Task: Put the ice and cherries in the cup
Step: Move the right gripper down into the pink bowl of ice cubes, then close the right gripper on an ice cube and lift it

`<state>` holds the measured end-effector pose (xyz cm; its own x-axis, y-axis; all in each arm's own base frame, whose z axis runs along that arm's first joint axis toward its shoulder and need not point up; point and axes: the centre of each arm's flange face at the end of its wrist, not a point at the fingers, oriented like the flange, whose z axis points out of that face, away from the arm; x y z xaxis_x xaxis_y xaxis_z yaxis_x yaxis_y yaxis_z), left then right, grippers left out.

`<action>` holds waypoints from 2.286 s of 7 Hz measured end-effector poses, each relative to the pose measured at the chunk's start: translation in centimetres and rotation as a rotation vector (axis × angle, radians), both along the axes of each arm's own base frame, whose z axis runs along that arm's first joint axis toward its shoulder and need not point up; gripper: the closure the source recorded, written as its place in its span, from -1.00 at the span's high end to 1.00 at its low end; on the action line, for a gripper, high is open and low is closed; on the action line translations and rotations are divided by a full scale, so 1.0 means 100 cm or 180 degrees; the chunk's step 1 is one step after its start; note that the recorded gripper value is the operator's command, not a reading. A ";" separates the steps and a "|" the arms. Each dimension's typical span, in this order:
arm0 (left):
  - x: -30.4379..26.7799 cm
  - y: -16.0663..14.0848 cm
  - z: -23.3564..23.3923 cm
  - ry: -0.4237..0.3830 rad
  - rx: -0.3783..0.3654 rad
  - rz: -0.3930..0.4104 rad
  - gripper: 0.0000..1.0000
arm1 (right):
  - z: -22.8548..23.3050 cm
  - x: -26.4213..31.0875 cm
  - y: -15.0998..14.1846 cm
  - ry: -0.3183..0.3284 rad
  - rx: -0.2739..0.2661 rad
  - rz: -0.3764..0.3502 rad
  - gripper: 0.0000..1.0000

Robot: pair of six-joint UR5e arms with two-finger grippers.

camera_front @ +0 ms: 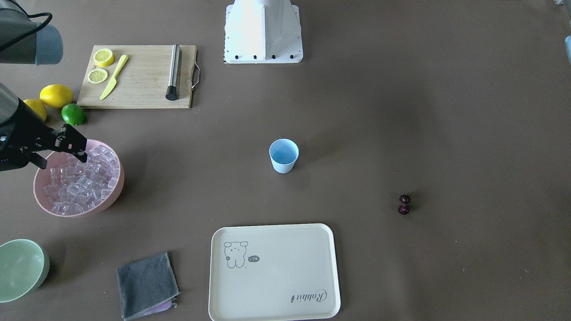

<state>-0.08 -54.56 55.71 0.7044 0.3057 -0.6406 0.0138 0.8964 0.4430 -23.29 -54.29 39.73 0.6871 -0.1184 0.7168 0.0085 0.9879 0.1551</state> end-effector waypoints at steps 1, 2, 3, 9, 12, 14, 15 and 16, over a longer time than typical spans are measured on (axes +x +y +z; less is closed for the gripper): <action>0.000 -0.001 0.000 -0.0010 0.0005 -0.0005 0.95 | 0.010 -0.013 0.000 0.0100 0.0015 0.0001 0.82; 0.000 -0.001 0.000 -0.0014 0.0003 -0.0006 0.95 | 0.019 -0.023 0.000 0.0196 0.0027 -0.0003 0.82; 0.000 -0.003 -0.001 -0.0015 0.0006 -0.0007 0.95 | 0.029 -0.032 0.000 0.0252 0.0027 -0.0018 0.82; 0.004 -0.029 -0.004 -0.0015 -0.0001 -0.0007 0.95 | 0.074 -0.045 -0.005 0.0231 0.0095 -0.0045 0.80; 0.004 -0.033 0.000 -0.0017 -0.0003 -0.0003 0.95 | 0.071 -0.046 -0.003 0.0210 0.0108 -0.0054 0.81; 0.004 -0.034 0.002 -0.0018 -0.0016 -0.0005 0.95 | 0.076 -0.047 -0.005 0.0242 0.0092 -0.0051 0.81; 0.004 -0.034 0.005 -0.0018 -0.0024 -0.0006 0.95 | 0.079 -0.048 -0.005 0.0254 0.0081 -0.0055 0.81; 0.005 -0.034 0.005 -0.0016 -0.0014 -0.0006 0.95 | 0.079 -0.049 -0.005 0.0257 0.0078 -0.0057 0.71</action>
<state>0.38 -57.97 56.22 0.7083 0.3014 -0.6384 0.0133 0.8984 0.4390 -28.18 -54.74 47.65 0.7403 -0.1480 0.6558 0.0396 0.9834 0.1772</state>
